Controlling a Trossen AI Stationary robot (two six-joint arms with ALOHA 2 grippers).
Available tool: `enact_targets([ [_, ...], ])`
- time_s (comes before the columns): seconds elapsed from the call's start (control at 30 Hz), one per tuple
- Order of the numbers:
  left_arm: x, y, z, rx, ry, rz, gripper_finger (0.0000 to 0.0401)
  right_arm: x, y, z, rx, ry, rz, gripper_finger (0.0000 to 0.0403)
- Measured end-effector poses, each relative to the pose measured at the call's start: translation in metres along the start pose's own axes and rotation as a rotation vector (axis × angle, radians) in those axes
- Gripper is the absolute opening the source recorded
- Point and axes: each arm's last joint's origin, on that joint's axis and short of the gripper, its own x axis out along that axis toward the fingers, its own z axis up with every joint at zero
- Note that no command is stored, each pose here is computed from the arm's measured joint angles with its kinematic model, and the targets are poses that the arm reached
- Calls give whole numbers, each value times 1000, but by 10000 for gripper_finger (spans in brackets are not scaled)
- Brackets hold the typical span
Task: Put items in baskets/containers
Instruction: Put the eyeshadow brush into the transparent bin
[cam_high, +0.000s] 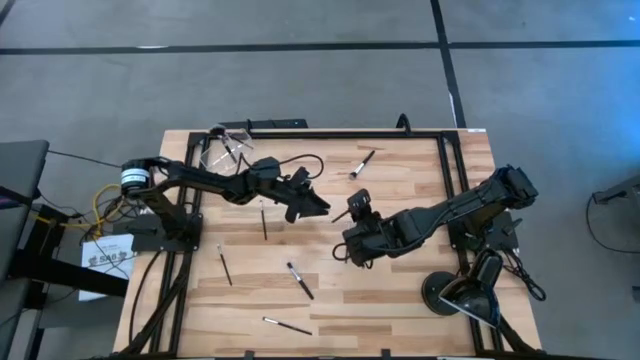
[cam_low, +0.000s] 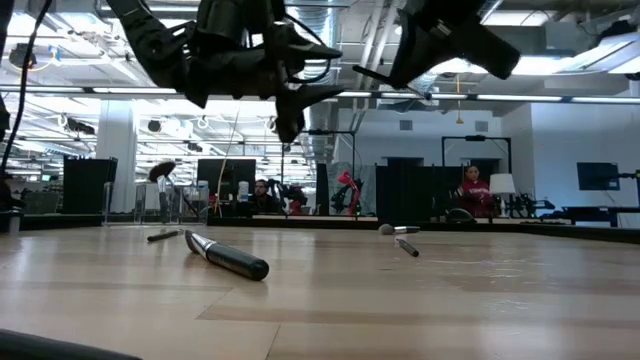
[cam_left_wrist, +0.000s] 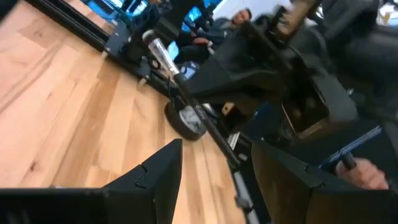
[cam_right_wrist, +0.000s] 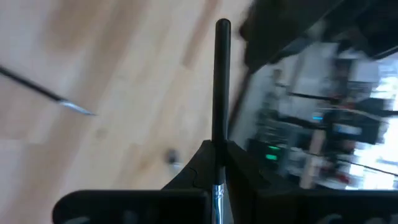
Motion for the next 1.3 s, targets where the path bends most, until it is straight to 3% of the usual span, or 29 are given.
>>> enact_targets([
  [0.2, 2, 0, 1, -98, 0, -3, 190, -1, -10, 8, -132, 4, -155, 11],
  [0.5, 1, -1, 3, -157, -15, -10, 190, -1, -18, 15, -285, -18, -208, 11],
  [0.97, 0, -8, 8, -164, -1, -121, 190, -15, -6, 22, -330, -85, -192, 10],
  [1.3, 8, -18, -1, -164, -3, -119, 190, 2, -18, 16, -297, -80, -148, 9],
])
